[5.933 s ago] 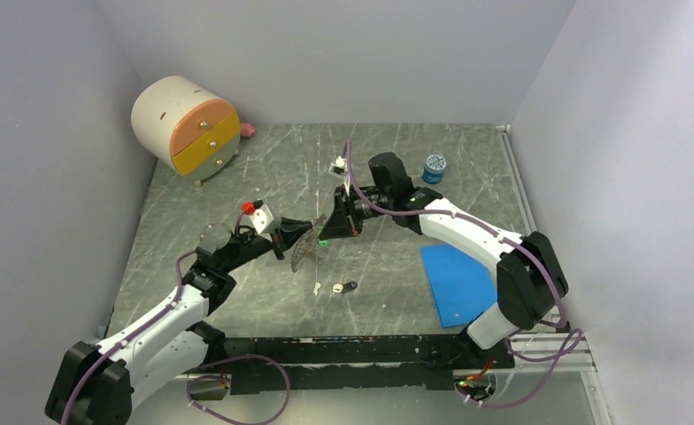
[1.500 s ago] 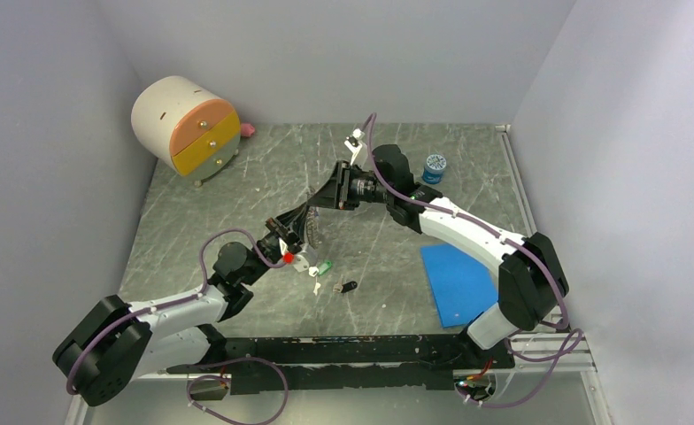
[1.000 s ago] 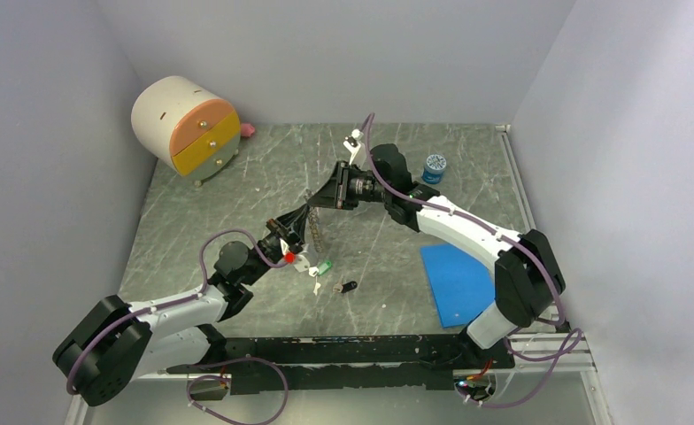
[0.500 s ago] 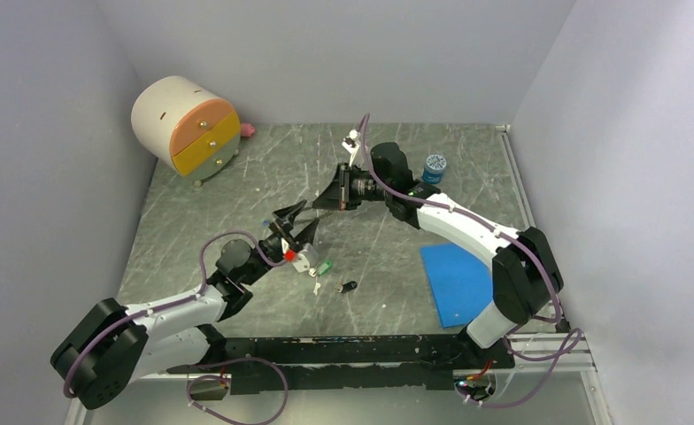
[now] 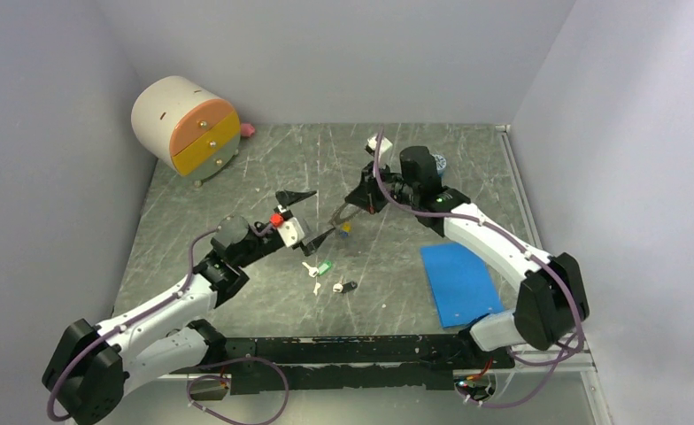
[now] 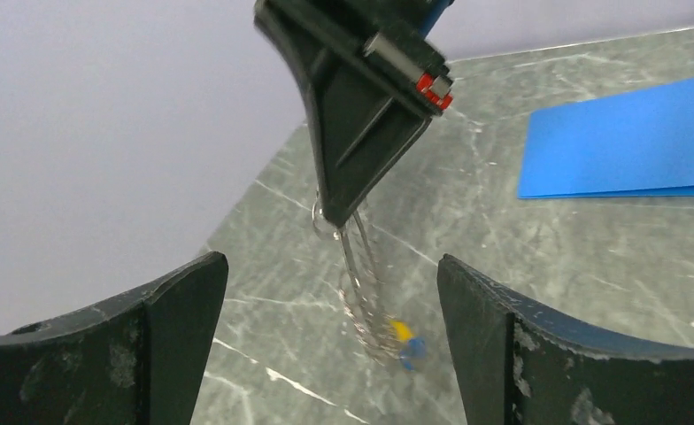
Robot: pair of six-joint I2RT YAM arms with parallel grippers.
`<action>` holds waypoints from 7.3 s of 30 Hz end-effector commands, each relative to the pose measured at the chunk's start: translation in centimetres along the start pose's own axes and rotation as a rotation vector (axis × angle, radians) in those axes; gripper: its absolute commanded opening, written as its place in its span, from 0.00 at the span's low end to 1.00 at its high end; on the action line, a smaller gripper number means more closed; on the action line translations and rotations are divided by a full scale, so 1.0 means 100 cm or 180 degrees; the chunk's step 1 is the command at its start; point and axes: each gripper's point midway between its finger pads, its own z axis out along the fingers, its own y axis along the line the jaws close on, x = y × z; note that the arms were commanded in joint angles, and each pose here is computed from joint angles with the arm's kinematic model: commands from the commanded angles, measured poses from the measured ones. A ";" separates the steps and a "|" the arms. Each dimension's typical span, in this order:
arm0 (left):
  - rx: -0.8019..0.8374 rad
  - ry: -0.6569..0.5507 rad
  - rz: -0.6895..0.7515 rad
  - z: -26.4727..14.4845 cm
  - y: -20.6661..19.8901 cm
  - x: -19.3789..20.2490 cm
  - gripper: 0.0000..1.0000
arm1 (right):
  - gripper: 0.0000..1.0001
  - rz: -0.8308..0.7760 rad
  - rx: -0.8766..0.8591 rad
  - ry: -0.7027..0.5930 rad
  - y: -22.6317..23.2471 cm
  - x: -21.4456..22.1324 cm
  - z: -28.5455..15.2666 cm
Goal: Put the keys on the keyring
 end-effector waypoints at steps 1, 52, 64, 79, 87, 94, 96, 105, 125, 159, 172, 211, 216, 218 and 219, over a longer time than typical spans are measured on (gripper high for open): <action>0.0300 -0.0074 -0.0901 -0.003 -0.008 -0.007 0.92 | 0.00 -0.0985 0.0139 -0.0450 -0.001 -0.038 -0.017; 0.1068 -0.0280 -0.0999 -0.004 -0.018 0.009 0.25 | 0.00 -0.2160 -0.1781 -0.0532 0.100 -0.016 -0.014; 0.1065 -0.0191 -0.1000 -0.005 -0.021 0.015 0.03 | 0.07 -0.2041 -0.1503 -0.0455 0.088 -0.022 -0.007; 0.0691 -0.0578 -0.1392 -0.022 0.009 0.006 0.03 | 0.99 -0.1143 -0.0270 -0.1267 0.029 -0.076 -0.045; 0.0513 -0.0952 -0.1379 -0.041 0.028 -0.006 0.03 | 0.99 -0.0421 0.0701 -0.1459 -0.017 -0.082 -0.065; 0.0557 -0.1059 -0.0955 -0.046 0.027 -0.022 0.03 | 0.99 -0.0264 0.0398 -0.0990 -0.011 -0.040 -0.048; 0.0600 -0.1102 -0.0768 -0.049 0.025 -0.028 0.03 | 0.99 -0.0197 0.0276 -0.0883 -0.008 -0.028 -0.043; 0.0615 -0.1301 0.0049 -0.061 0.022 -0.055 0.03 | 0.99 -0.0096 0.0003 -0.0765 0.002 -0.007 -0.038; 0.0264 -0.0484 -0.0164 -0.072 0.039 -0.057 0.03 | 0.97 0.0317 -0.0448 -0.0182 0.010 0.046 -0.008; -0.0209 0.0780 -0.0231 -0.107 0.046 0.007 0.03 | 0.37 0.0251 0.0739 0.0996 0.034 0.170 0.099; -0.0118 0.0730 -0.0249 -0.104 0.042 0.006 0.02 | 0.39 0.0003 0.0936 0.1139 0.043 0.186 0.098; 0.0386 0.0261 -0.0885 -0.065 0.034 -0.006 0.03 | 0.00 0.0037 0.0607 0.0017 -0.002 0.025 0.021; 0.0391 0.0103 -0.1039 -0.051 0.032 -0.003 0.03 | 0.00 -0.0203 0.0672 -0.0274 -0.015 0.009 0.004; 0.0402 0.0013 -0.0984 -0.043 0.028 -0.003 0.03 | 0.00 -0.0187 0.0621 -0.0312 -0.018 0.005 -0.005; 0.0426 -0.0023 -0.0950 -0.039 0.025 -0.003 0.02 | 0.00 -0.0157 0.0541 -0.0303 -0.017 0.004 -0.008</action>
